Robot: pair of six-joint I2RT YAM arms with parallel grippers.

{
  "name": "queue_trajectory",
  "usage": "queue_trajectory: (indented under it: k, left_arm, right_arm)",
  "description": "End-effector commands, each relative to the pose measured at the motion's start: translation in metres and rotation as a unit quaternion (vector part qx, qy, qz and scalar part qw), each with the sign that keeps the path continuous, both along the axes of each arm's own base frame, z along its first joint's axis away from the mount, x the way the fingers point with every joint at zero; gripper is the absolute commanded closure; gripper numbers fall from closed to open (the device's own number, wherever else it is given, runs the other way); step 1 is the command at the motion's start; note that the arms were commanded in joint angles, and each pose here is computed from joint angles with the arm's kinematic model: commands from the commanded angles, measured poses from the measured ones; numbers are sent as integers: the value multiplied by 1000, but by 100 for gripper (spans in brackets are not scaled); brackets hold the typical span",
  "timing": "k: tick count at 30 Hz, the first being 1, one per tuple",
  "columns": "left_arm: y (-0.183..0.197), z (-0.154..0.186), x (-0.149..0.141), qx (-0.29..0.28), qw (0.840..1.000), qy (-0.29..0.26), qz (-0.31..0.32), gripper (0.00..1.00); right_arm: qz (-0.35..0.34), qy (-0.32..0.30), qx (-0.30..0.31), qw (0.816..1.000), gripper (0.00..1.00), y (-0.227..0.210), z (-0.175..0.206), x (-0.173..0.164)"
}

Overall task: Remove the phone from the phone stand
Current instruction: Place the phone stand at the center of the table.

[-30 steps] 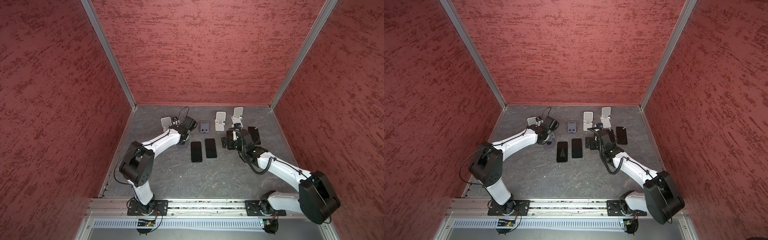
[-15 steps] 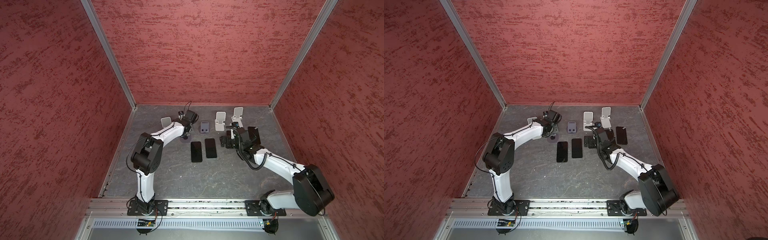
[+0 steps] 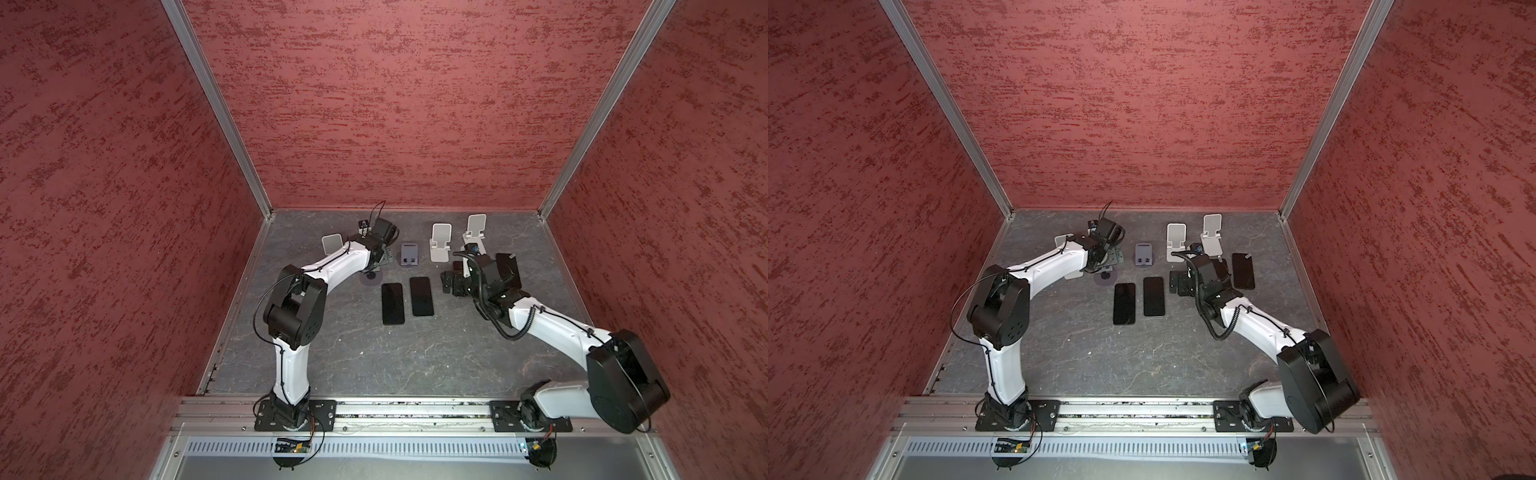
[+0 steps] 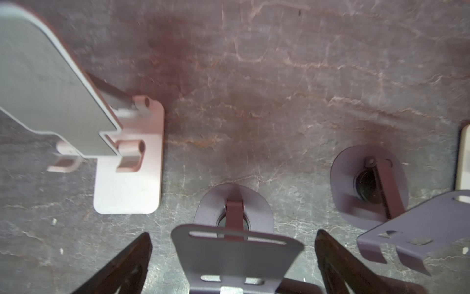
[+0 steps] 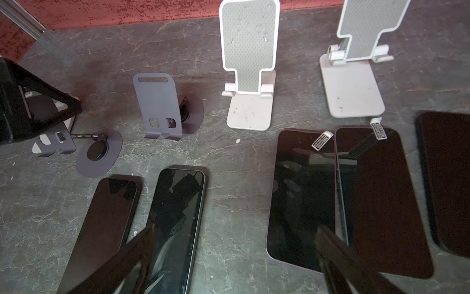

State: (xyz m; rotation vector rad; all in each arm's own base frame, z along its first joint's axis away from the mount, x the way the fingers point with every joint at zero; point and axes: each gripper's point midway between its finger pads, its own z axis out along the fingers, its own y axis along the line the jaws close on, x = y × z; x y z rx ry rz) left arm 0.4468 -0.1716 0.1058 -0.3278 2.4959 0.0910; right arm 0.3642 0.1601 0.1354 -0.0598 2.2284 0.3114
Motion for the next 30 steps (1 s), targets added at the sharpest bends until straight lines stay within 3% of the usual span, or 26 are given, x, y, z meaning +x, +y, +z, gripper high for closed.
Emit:
queue_trajectory:
  k: [1, 7, 13, 17, 24, 30]
  left_arm:
    - [4, 36, -5, 26, 999, -33, -5, 1]
    - [6, 61, -28, 42, 996, -75, -10, 0]
    - [17, 86, -65, 69, 989, -129, -25, 0]
    - [42, 99, -93, 80, 982, -173, -10, 1]
    - [112, 79, -128, 67, 978, -187, 60, 1]
    - [142, 56, -139, 83, 973, -210, 52, 0]
  right_arm:
    - [-20, -43, -9, 999, 1, -10, 33, 12]
    - [-50, -63, -57, 995, 1, -33, 40, 18]
    - [-130, -70, -117, 982, 1, -82, 37, 28]
    - [-172, -71, -134, 973, 1, -111, 30, 31]
    - [-213, -130, -137, 959, 1, -148, 25, 30]
    - [-231, -203, -151, 940, 1, -177, 22, 14]
